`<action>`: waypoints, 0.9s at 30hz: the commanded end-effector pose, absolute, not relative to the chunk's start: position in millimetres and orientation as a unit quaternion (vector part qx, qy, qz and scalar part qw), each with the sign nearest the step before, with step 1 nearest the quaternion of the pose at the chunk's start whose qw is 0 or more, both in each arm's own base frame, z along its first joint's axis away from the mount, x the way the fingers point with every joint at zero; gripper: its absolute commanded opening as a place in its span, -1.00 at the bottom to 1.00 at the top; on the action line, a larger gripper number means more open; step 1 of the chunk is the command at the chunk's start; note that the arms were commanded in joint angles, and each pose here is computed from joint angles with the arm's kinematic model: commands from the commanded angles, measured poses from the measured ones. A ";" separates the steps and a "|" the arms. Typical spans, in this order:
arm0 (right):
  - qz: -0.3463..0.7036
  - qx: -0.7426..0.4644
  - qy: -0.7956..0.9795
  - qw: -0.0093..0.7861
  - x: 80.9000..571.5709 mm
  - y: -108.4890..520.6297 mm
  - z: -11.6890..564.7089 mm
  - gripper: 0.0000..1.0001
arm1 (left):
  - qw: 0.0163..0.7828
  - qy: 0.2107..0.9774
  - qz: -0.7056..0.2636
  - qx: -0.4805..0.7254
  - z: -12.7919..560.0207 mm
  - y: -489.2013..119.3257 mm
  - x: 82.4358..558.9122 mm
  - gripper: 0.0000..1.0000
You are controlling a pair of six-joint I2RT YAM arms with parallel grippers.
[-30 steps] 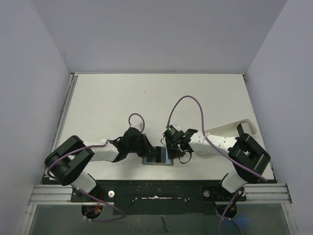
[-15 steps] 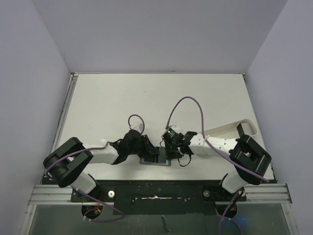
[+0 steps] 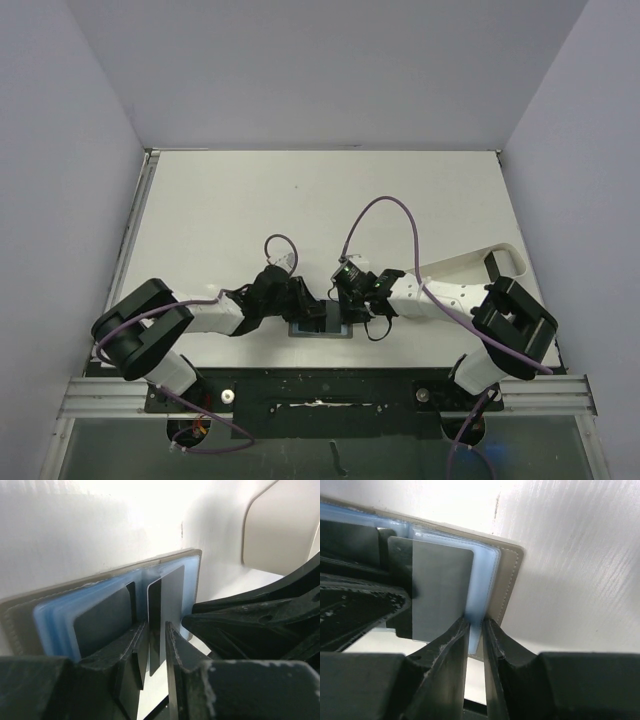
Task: Put the credit cards into the card holder
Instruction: Insert the credit card into the card holder.
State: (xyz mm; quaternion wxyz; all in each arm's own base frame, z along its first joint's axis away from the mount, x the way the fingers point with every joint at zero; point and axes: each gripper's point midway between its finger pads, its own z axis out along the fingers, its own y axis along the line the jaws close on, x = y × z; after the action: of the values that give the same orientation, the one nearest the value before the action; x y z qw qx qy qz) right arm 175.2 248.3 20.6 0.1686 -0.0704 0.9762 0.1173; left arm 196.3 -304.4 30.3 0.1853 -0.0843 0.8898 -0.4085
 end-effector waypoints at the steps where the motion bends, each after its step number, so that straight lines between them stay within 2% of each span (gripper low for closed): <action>1: 0.135 -0.064 0.967 0.206 190.5 257.6 31.5 -0.62 | 0.195 0.872 -0.445 -0.053 49.1 -327.8 200.3 -0.60; 11: 0.141 -0.060 0.963 0.221 194.5 255.7 49.2 -0.62 | 0.235 0.882 -0.406 -0.051 62.4 -314.7 210.0 -0.38; 18: 0.149 -0.058 0.960 0.229 197.5 258.6 57.7 -0.60 | 0.246 0.875 -0.412 -0.057 73.9 -311.6 210.0 -0.36; 27: 0.140 -0.046 0.962 0.231 199.3 251.2 53.8 -0.61 | 0.234 0.884 -0.401 -0.056 61.1 -310.1 207.3 -0.36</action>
State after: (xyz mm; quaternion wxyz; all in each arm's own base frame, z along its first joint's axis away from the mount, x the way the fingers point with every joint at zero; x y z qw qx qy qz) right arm 183.9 248.8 38.2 0.1973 -0.0638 0.9694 0.1313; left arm 199.2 -301.2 49.1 0.2175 -0.0653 0.8927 -0.3893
